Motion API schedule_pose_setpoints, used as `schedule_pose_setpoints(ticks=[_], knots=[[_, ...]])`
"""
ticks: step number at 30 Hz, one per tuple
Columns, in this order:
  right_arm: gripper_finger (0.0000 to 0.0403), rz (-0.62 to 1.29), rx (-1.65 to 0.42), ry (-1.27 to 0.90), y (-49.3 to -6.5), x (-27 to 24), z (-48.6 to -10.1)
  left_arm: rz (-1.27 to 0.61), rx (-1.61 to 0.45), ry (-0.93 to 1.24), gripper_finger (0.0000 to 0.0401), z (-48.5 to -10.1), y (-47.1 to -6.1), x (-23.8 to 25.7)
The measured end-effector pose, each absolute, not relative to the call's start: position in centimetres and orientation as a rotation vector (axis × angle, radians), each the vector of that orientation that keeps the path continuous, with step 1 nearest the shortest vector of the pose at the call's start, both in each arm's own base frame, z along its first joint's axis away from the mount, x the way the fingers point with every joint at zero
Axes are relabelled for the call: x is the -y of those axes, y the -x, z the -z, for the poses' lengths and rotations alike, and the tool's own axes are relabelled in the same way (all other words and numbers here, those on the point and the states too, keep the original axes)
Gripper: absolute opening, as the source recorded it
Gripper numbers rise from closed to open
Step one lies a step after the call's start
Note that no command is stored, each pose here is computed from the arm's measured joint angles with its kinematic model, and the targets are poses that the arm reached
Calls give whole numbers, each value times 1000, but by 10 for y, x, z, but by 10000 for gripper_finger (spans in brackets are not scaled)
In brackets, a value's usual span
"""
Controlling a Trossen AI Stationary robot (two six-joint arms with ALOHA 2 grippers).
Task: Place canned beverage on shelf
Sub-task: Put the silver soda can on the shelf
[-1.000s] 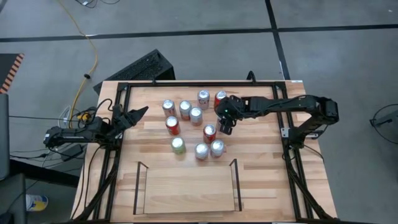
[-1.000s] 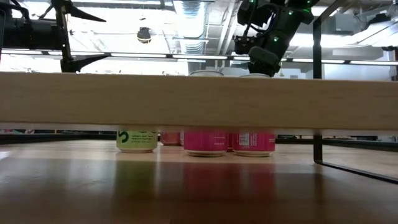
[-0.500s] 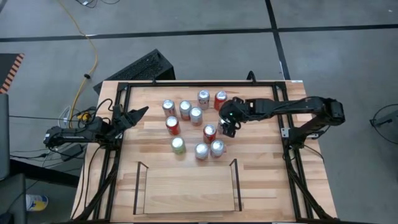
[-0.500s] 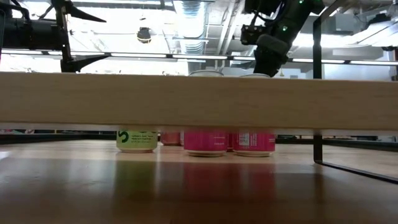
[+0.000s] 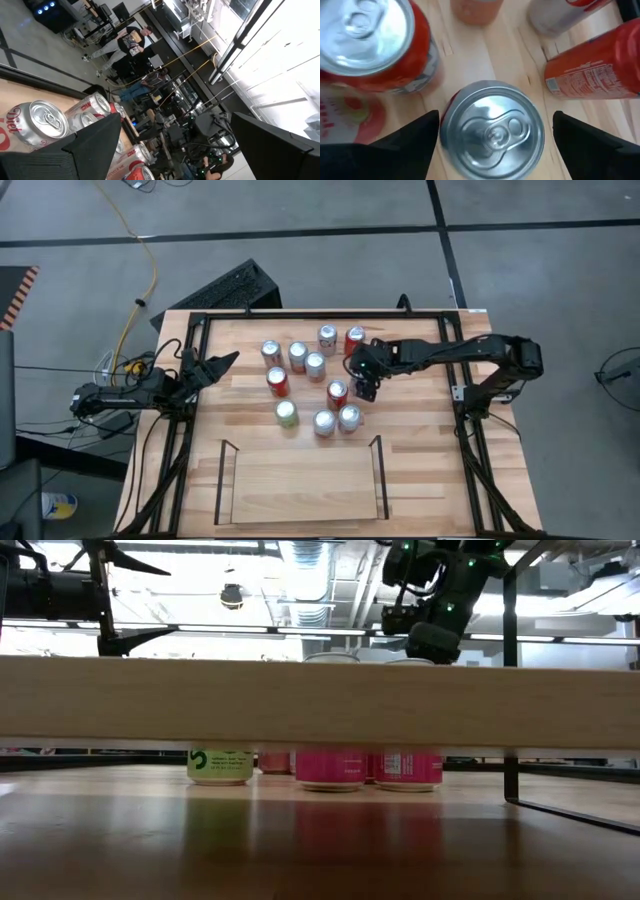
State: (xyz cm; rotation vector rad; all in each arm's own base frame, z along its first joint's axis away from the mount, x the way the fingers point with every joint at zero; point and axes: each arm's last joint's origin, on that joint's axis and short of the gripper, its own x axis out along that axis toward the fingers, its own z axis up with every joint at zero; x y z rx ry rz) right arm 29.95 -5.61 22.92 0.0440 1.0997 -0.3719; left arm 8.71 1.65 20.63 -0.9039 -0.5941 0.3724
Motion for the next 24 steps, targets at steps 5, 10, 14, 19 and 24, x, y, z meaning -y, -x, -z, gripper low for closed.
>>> schedule_pose_setpoints(ticks=[5, 10, 14, 19, 24], knots=[[343, 371, -1127, -47, -299, 56, -226, -372, 594, 903, 363, -206, -87, -16], [289, 406, -1118, -91, -299, 57, -226, -376, 587, 901, 363, -206, -87, -16], [244, 426, -1118, -106, -298, 58, -227, -380, 578, 900, 363, -205, -88, -16], [244, 510, -1107, -133, -293, 59, -230, -381, 576, 900, 363, -204, -88, -17], [244, 601, -1087, -113, -285, 62, -258, -381, 576, 902, 363, -204, -88, -17]])
